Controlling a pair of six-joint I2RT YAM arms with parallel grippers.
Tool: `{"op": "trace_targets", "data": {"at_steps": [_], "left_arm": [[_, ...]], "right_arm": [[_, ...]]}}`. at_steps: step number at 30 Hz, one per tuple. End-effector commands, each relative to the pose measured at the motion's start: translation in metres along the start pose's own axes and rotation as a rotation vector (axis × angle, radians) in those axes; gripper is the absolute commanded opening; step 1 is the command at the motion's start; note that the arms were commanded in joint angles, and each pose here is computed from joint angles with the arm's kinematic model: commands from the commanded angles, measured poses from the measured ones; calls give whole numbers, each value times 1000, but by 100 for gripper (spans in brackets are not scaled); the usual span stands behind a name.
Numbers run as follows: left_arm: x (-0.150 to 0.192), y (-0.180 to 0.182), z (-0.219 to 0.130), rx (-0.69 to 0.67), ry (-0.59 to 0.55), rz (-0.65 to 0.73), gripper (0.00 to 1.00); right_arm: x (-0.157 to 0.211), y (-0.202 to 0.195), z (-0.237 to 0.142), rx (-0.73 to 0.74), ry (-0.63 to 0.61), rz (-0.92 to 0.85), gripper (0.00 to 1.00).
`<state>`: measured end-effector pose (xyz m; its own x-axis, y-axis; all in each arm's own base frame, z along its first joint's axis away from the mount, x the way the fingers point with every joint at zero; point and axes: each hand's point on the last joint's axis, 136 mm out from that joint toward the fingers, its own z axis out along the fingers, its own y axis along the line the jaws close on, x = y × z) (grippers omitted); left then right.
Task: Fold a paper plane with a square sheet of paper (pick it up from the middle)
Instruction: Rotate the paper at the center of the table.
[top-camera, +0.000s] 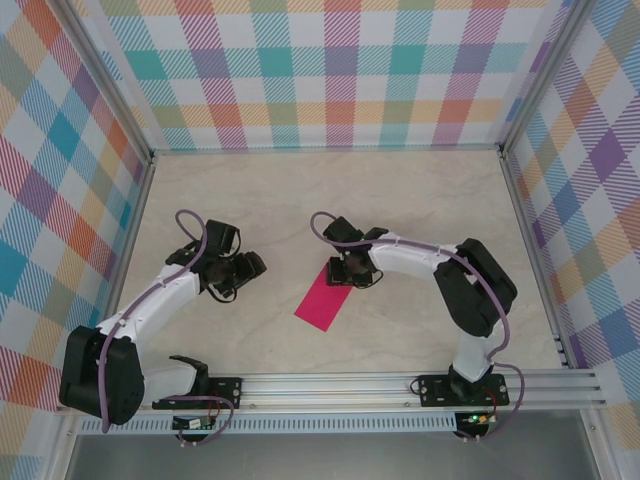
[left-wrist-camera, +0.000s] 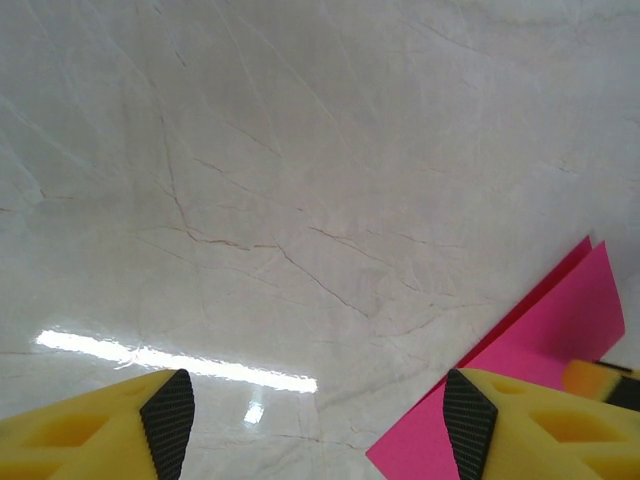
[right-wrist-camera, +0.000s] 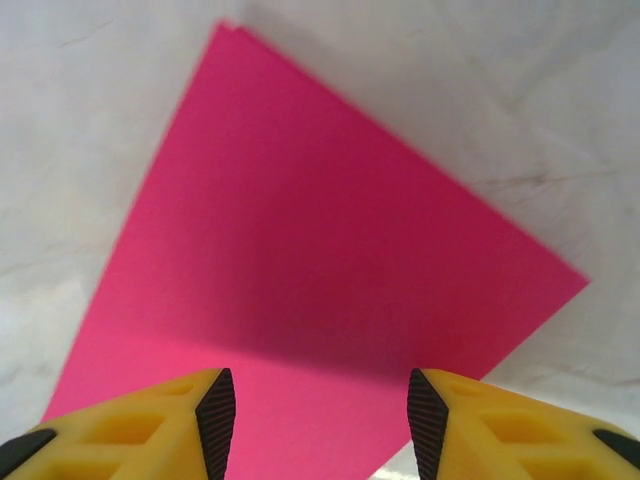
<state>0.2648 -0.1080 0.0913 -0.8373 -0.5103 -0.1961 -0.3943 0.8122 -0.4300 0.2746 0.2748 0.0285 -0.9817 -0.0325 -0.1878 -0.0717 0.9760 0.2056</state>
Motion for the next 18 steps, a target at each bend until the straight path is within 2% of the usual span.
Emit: {"op": "trace_targets", "data": {"at_steps": [1,7,14,18], "left_arm": [[7,-4,-2,54,26,10,71],[17,-14,1,109,58,27,71],[44,-39,9,242,151,69,73],[64,-50,17,285,197,64,77]], "right_arm": [[-21,-4,1,51,-42,48,51],[-23,-8,20,75,-2,23,49],[-30,16,40,-66,11,-100,48],[-36,14,50,-108,25,-92,47]]}}
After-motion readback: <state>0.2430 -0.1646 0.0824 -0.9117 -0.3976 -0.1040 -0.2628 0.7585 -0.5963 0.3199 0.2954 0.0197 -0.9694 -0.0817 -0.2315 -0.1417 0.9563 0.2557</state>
